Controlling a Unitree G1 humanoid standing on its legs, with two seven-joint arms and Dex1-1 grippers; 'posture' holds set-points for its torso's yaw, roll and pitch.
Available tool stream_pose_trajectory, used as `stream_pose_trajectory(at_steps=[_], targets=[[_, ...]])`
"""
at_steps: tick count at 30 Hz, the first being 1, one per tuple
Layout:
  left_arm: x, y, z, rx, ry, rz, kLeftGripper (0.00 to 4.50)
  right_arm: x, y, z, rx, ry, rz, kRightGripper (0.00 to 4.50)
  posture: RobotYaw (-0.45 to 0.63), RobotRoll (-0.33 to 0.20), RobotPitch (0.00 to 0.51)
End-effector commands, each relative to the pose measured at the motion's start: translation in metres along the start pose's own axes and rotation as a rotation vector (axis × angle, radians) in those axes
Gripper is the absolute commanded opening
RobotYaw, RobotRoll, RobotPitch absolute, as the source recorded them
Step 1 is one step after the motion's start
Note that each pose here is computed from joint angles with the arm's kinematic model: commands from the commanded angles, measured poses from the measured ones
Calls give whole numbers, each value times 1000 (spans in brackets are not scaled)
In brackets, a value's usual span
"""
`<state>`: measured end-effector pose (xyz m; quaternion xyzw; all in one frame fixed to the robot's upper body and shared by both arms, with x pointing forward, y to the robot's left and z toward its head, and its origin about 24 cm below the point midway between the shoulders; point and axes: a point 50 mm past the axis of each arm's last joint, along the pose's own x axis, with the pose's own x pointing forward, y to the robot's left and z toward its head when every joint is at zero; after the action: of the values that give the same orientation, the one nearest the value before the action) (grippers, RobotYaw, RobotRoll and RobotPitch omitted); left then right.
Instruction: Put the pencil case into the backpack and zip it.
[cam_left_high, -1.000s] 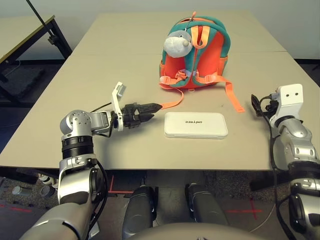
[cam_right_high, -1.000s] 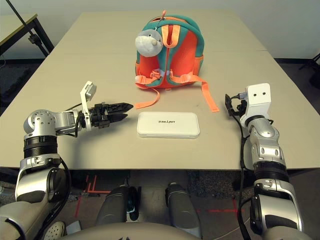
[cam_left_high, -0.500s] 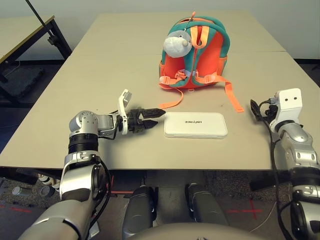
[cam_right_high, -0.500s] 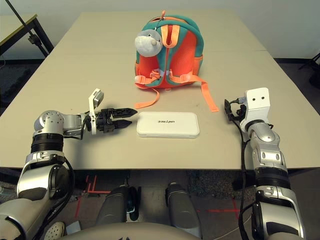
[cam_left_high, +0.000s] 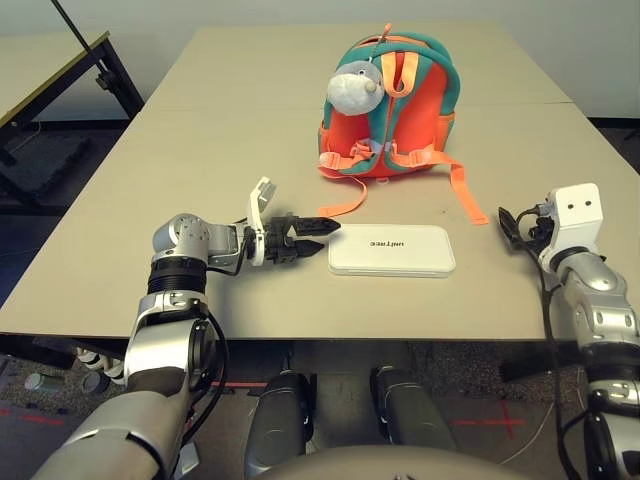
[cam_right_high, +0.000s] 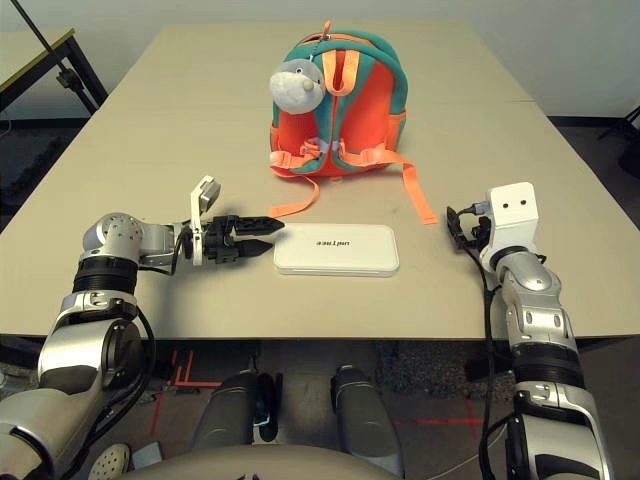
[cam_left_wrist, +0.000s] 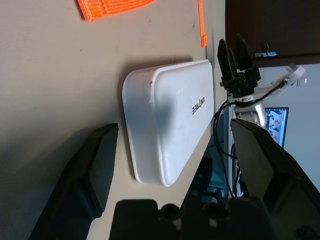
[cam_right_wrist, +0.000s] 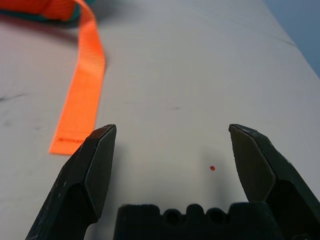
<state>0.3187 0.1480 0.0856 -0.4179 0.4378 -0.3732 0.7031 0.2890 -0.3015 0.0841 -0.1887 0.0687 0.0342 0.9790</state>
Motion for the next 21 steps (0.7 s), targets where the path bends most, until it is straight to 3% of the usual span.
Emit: stream_pose_trajectory(at_steps=[1,11,21], targets=[[0,7,-3,-9,20,54,4500,-3,8,3,-88,20,106,3826,-238,0,96],[1,7,-5,-11,31,53,4500,-14,48,14,-287,84,526,26,-233,0,98],[1,7,-5,-10,29,55,4500,-22,62,20,-313,144,701,26,-224,0,98]])
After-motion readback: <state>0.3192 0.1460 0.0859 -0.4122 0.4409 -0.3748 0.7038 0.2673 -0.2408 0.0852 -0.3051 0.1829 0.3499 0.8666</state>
